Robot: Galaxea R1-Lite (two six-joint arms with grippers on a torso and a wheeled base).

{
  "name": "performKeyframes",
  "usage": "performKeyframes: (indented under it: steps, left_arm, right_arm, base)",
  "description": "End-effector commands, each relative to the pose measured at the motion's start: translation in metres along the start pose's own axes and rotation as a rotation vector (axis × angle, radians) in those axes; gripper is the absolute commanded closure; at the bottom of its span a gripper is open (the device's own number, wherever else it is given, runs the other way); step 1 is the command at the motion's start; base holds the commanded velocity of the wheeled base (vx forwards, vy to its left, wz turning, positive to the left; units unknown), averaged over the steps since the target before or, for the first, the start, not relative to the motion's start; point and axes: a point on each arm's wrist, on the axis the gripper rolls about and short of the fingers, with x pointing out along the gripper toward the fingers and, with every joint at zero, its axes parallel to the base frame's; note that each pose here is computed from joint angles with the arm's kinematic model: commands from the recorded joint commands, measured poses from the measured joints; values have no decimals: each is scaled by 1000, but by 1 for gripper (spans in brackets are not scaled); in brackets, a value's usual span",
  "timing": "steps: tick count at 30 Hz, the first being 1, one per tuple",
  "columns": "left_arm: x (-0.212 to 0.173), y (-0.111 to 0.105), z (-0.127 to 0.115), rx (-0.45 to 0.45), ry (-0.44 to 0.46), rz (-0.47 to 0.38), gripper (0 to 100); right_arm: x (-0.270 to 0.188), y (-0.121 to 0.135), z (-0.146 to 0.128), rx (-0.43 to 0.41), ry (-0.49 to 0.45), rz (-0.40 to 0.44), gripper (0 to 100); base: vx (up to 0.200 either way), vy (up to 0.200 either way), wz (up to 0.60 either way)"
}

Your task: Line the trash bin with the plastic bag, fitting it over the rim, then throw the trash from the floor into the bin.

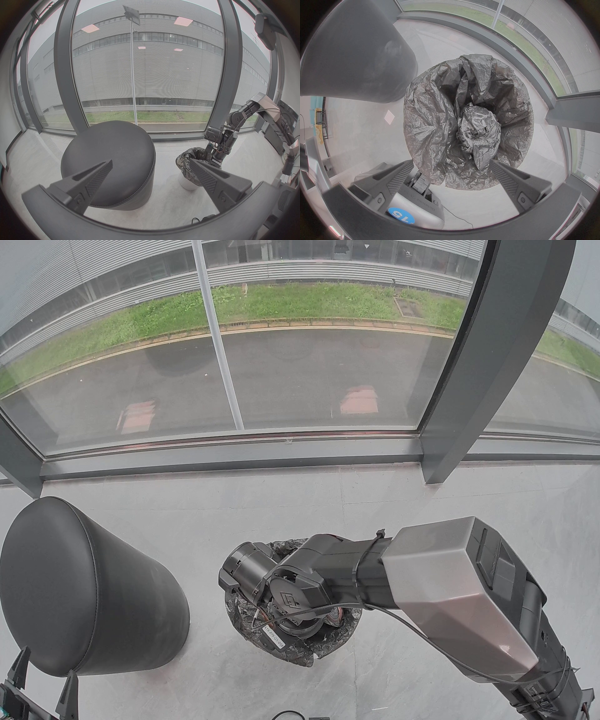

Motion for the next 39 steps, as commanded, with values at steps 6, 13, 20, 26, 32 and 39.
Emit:
performKeyframes:
  steps: [6, 13, 20, 26, 32, 39]
  left_arm:
    - [0, 0, -5, 0, 3, 0, 0]
    - [0, 0, -5, 0, 3, 0, 0]
    - [0, 0, -5, 0, 3, 0, 0]
    - [0, 0, -5, 0, 3, 0, 0]
    - [0, 0, -5, 0, 3, 0, 0]
    - [0, 0, -5, 0, 3, 0, 0]
  right_arm:
    - [2, 1, 2, 9, -20, -2, 0]
    - [15, 2, 7, 12, -69, -31, 0]
    - [18, 2, 7, 9, -68, -32, 100]
    - [19, -2, 8, 16, -71, -34, 100]
    - [20, -4, 8, 19, -67, -41, 100]
    - [39, -7, 8, 2, -73, -49, 100]
  base:
    - [0, 0, 0]
    - [0, 0, 0]
    - [0, 0, 0]
    - [0, 0, 0]
    - [0, 0, 0]
    - [0, 0, 0]
